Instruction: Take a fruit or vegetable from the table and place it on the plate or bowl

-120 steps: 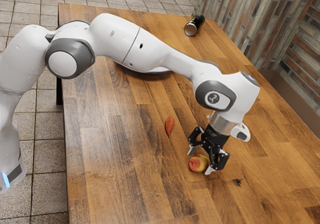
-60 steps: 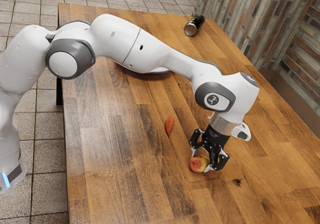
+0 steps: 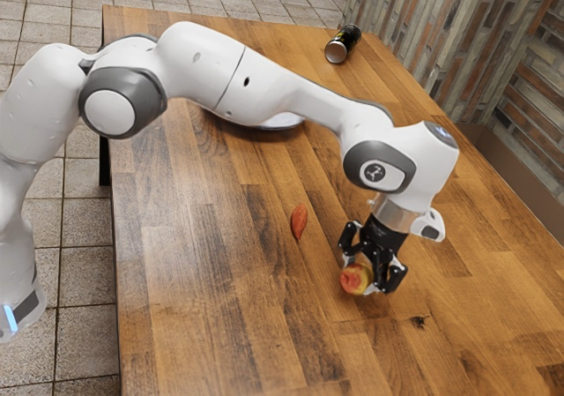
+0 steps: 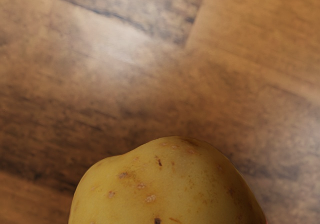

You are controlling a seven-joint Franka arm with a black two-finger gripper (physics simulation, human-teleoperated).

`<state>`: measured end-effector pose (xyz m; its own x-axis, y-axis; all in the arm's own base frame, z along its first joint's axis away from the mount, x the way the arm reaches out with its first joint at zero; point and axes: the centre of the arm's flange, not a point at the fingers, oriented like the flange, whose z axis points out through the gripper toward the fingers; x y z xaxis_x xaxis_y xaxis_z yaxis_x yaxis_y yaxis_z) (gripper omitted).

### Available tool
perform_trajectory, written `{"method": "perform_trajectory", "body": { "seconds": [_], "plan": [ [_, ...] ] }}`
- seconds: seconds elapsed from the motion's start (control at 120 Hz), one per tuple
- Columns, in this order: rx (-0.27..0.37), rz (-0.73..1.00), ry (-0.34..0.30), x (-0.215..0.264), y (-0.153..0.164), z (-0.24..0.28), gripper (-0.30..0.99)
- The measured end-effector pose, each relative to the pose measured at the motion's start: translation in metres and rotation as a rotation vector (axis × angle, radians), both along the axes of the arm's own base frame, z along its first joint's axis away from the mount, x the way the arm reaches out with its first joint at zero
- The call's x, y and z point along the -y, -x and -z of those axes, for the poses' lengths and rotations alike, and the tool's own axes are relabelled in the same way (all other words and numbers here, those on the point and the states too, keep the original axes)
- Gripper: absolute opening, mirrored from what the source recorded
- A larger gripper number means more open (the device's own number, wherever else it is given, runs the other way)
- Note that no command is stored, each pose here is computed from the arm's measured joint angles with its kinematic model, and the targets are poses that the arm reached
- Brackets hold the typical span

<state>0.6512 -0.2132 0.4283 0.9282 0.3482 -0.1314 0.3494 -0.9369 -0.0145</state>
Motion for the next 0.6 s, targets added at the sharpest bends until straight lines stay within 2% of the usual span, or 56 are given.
{"method": "perform_trajectory", "body": {
  "seconds": [0.292, 0.6],
  "plan": [
    [0.083, -0.034, -0.087, -0.041, -0.016, -0.031, 0.33],
    [0.113, -0.088, -0.137, -0.121, -0.034, -0.045, 0.33]
  ]
}}
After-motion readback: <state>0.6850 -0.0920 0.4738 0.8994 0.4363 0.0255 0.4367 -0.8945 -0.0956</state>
